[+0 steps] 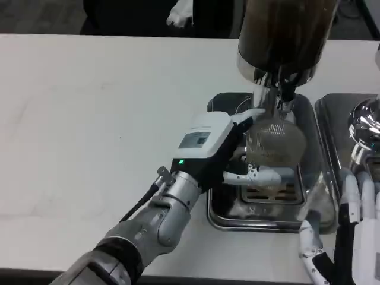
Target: Grasp the cup under the faucet to collect the drink, then remove the cup.
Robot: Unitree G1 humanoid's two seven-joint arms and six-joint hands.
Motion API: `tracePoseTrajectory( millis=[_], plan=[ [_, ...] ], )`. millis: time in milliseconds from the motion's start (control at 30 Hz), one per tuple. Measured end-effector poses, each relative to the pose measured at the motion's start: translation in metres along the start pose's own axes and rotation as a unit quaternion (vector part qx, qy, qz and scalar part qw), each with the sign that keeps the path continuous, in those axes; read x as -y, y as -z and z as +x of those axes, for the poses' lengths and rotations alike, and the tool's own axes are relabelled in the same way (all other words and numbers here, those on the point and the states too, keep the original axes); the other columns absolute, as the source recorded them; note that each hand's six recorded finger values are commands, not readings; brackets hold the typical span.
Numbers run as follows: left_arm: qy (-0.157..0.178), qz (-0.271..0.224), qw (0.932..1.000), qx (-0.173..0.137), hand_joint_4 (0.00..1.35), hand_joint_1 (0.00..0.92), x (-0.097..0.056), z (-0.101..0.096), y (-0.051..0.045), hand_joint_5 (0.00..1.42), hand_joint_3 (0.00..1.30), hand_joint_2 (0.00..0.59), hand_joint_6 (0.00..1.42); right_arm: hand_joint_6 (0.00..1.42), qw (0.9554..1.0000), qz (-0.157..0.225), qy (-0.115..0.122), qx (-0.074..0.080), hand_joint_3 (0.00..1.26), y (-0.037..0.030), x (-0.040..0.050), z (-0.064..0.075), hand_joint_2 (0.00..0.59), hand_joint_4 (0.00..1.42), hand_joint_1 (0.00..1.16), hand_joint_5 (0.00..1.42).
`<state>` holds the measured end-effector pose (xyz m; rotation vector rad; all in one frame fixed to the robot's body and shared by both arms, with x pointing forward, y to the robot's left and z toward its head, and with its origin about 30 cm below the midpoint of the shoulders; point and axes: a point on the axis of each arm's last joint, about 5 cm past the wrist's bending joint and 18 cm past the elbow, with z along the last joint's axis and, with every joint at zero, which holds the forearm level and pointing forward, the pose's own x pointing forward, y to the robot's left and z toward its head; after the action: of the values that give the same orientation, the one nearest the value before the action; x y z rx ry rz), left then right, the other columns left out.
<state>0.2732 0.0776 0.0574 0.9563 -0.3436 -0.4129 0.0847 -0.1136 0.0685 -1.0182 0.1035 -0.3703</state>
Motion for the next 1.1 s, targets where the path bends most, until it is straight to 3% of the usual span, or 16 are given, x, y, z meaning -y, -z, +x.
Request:
tracePoseTrajectory(
  millis=[67, 267, 600, 767, 800, 867, 1100],
  plan=[
    [0.002, -0.001, 1.0000, -0.003, 0.22, 0.145, 0.001, -0.002, 0.0012, 0.46, 0.18, 0.000, 0.42, 0.13, 1.0000, 0.002, -0.001, -0.001, 0.06, 0.0001, -0.0002, 0.000, 0.523, 0.00, 0.24, 0.00],
    [-0.002, -0.033, 0.9994, -0.008, 0.15, 0.006, 0.001, -0.008, 0.0055, 0.38, 0.13, 0.000, 0.36, 0.13, 1.0000, 0.001, -0.002, 0.002, 0.06, 0.0007, -0.0014, 0.001, 0.520, 0.00, 0.23, 0.00],
    [-0.048, -0.084, 0.9950, -0.020, 0.02, 0.000, -0.009, -0.018, 0.0183, 0.31, 0.05, 0.000, 0.25, 0.13, 0.9999, -0.004, 0.004, 0.011, 0.06, 0.0066, 0.0008, 0.010, 0.519, 0.00, 0.23, 0.00],
    [-0.107, -0.144, 0.9835, -0.022, 0.00, 0.000, -0.022, -0.030, 0.0305, 0.24, 0.00, 0.000, 0.20, 0.13, 0.9998, -0.003, 0.004, 0.021, 0.06, 0.0090, 0.0031, 0.018, 0.519, 0.00, 0.23, 0.00],
    [-0.121, -0.168, 0.9782, -0.014, 0.00, 0.000, -0.029, -0.036, 0.0358, 0.22, 0.00, 0.000, 0.17, 0.12, 0.9997, 0.000, 0.003, 0.025, 0.06, 0.0107, 0.0047, 0.021, 0.519, 0.00, 0.23, 0.00],
    [-0.133, -0.182, 0.9743, -0.007, 0.00, 0.000, -0.037, -0.041, 0.0408, 0.22, 0.00, 0.000, 0.16, 0.12, 0.9997, -0.001, 0.004, 0.023, 0.05, 0.0129, 0.0059, 0.025, 0.519, 0.00, 0.23, 0.00],
    [-0.128, -0.240, 0.9597, 0.069, 0.00, 0.000, -0.063, -0.057, 0.0459, 0.09, 0.00, 0.015, 0.04, 0.12, 0.9994, 0.020, -0.011, 0.027, 0.02, 0.0144, 0.0070, 0.032, 0.470, 0.00, 0.26, 0.00]
  ],
)
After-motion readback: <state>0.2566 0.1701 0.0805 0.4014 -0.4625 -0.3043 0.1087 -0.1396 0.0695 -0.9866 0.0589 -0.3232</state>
